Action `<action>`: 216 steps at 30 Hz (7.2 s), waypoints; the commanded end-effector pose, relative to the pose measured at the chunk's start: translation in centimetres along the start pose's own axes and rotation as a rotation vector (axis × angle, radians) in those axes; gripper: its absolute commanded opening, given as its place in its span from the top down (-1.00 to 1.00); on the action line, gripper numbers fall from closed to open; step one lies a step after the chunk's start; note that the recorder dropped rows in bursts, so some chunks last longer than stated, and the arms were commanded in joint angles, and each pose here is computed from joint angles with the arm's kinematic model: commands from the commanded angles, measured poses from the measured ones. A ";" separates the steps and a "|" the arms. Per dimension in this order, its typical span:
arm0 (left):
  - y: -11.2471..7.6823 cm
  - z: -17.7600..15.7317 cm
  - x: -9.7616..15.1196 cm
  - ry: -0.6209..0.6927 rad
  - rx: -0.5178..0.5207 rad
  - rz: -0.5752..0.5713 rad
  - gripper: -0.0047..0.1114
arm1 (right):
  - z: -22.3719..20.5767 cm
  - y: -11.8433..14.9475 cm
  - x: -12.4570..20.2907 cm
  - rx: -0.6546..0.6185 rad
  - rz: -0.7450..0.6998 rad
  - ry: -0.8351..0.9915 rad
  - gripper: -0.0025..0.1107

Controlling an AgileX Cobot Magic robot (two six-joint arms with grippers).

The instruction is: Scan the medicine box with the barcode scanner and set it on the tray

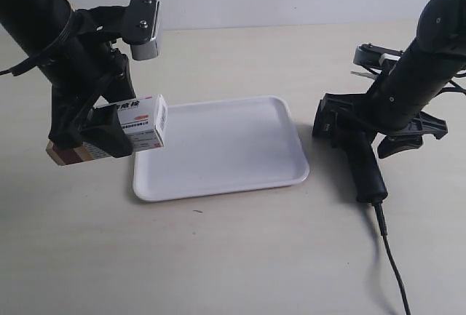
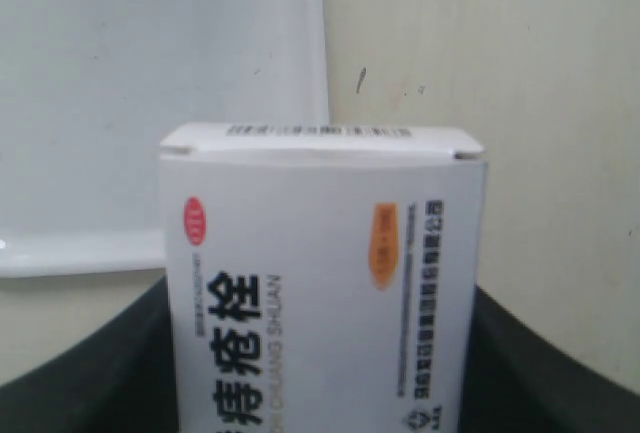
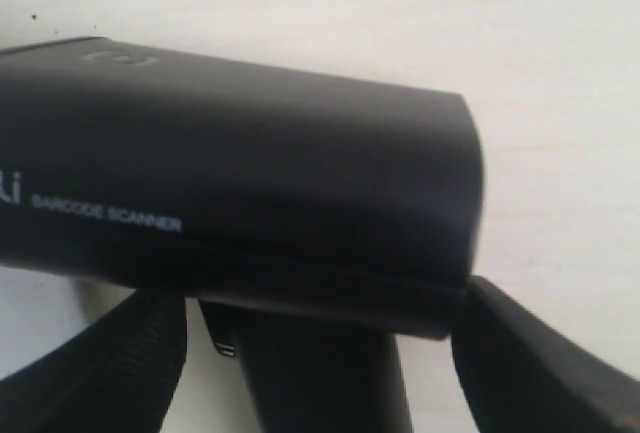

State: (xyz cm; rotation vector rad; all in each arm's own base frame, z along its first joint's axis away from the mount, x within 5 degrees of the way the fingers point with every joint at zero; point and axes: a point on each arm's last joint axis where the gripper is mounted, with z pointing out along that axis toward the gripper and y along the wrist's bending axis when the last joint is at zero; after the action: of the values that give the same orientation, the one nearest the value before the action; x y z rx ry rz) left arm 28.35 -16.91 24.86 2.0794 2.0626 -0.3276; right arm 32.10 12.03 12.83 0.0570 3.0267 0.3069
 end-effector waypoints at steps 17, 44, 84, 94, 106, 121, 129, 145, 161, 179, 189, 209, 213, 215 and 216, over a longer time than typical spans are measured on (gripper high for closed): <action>-0.1 -0.2 -0.5 -0.028 -0.003 -0.012 0.92 | 0.7 0.0 -0.1 0.004 -0.009 0.010 0.11; 1.5 3.6 -0.7 -0.010 0.007 0.009 0.92 | -6.9 4.2 3.7 -0.028 -0.326 0.008 0.96; 2.2 4.6 -1.6 -0.038 -0.071 0.025 0.92 | -6.5 9.4 6.9 -0.150 -0.564 0.008 0.96; 2.1 4.6 -1.6 -0.042 -0.061 0.013 0.92 | -6.6 7.0 5.0 -0.034 -0.429 -0.040 0.96; 1.7 4.8 -2.4 -0.052 -0.059 0.030 0.92 | -6.0 1.2 1.2 0.010 -0.220 -0.068 0.96; 4.5 6.1 -3.9 -0.085 -0.103 0.029 0.92 | -2.6 0.4 0.4 0.033 -0.201 -0.023 0.96; 5.7 7.0 -5.5 -0.099 -0.090 0.046 0.92 | -0.8 0.1 0.4 0.047 -0.194 0.023 0.96; 6.1 9.3 -5.5 -0.072 -0.055 0.048 0.92 | 0.1 0.0 0.2 0.049 -0.189 0.020 0.70; 6.4 9.3 -5.6 -0.084 -0.084 0.050 0.92 | 0.0 -0.1 0.6 0.055 -0.181 0.064 -0.22; 7.5 11.6 -7.9 0.076 -0.041 -0.005 0.92 | -6.2 0.7 1.7 0.020 -0.202 0.000 -0.22; 8.0 13.8 -7.4 0.090 -0.035 -0.026 0.92 | -6.6 0.7 2.0 0.019 -0.202 0.013 -0.22; 8.4 13.4 -7.6 0.060 -0.082 -0.157 -0.36 | -6.6 0.7 1.9 0.018 -0.202 0.007 -0.22; 8.0 9.4 -7.8 0.091 -0.140 -0.098 0.04 | -6.6 0.7 1.9 0.020 -0.204 0.008 -0.22; 7.6 6.5 -8.1 0.085 -0.195 -0.071 0.16 | -6.6 0.7 1.9 0.020 -0.204 0.008 -0.18; 7.4 5.4 -8.2 0.078 -0.217 -0.063 0.21 | -6.6 0.7 1.9 0.020 -0.204 0.008 -0.16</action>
State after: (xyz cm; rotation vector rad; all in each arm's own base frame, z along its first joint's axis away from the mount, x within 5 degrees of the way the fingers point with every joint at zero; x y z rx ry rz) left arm 35.92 -27.05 18.92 1.9541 2.1482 -0.0736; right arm 29.46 11.62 18.86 -0.2539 3.0235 0.2588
